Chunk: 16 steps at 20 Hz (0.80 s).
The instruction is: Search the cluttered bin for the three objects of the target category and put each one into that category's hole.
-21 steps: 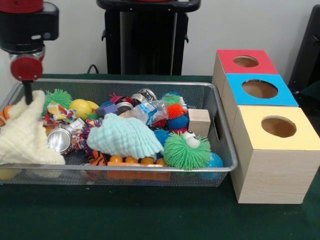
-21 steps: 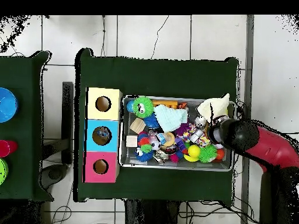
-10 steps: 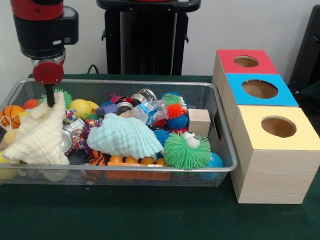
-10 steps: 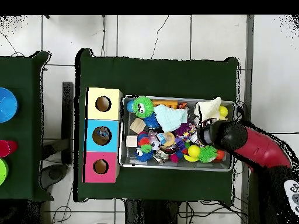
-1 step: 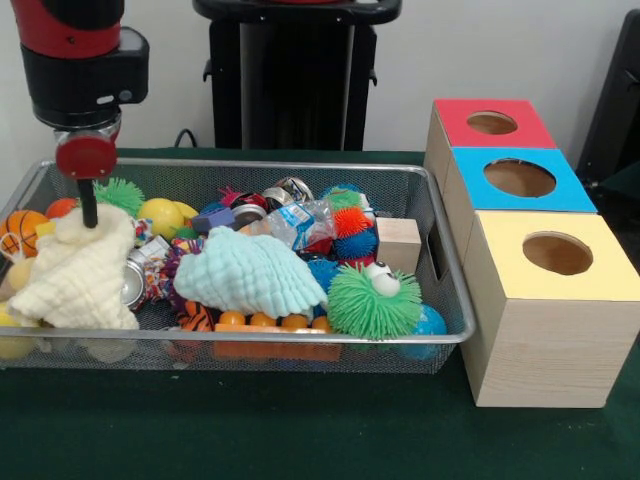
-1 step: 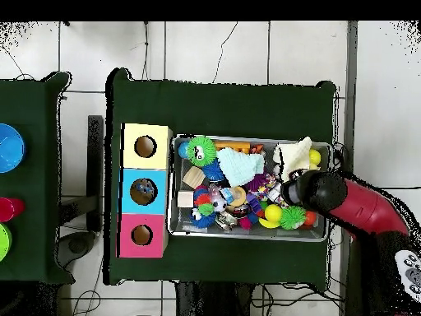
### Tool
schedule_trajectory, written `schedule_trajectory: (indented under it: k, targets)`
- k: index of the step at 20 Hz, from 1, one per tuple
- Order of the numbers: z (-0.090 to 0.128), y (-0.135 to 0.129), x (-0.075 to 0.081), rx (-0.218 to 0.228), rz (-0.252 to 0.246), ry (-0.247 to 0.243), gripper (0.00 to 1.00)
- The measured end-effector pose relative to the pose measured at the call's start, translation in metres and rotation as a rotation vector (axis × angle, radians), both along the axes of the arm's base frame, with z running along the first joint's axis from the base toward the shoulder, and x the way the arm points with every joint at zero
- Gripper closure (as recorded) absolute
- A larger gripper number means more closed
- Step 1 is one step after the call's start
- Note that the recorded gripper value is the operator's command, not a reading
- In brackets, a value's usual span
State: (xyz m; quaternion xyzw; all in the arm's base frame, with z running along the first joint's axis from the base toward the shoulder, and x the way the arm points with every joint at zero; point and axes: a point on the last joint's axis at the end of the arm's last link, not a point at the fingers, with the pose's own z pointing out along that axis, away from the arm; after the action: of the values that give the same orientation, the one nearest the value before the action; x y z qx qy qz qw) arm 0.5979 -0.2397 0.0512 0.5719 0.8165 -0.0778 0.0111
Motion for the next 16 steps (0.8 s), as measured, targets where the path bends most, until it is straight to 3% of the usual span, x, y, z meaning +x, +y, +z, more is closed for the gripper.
schedule_trajectory:
  k: [8,16]
  targets:
    - [0.012,0.01,0.005,-0.063,0.035,-0.012,0.0]
    - [0.076,0.039,0.022,-0.079,0.025,-0.021,0.0]
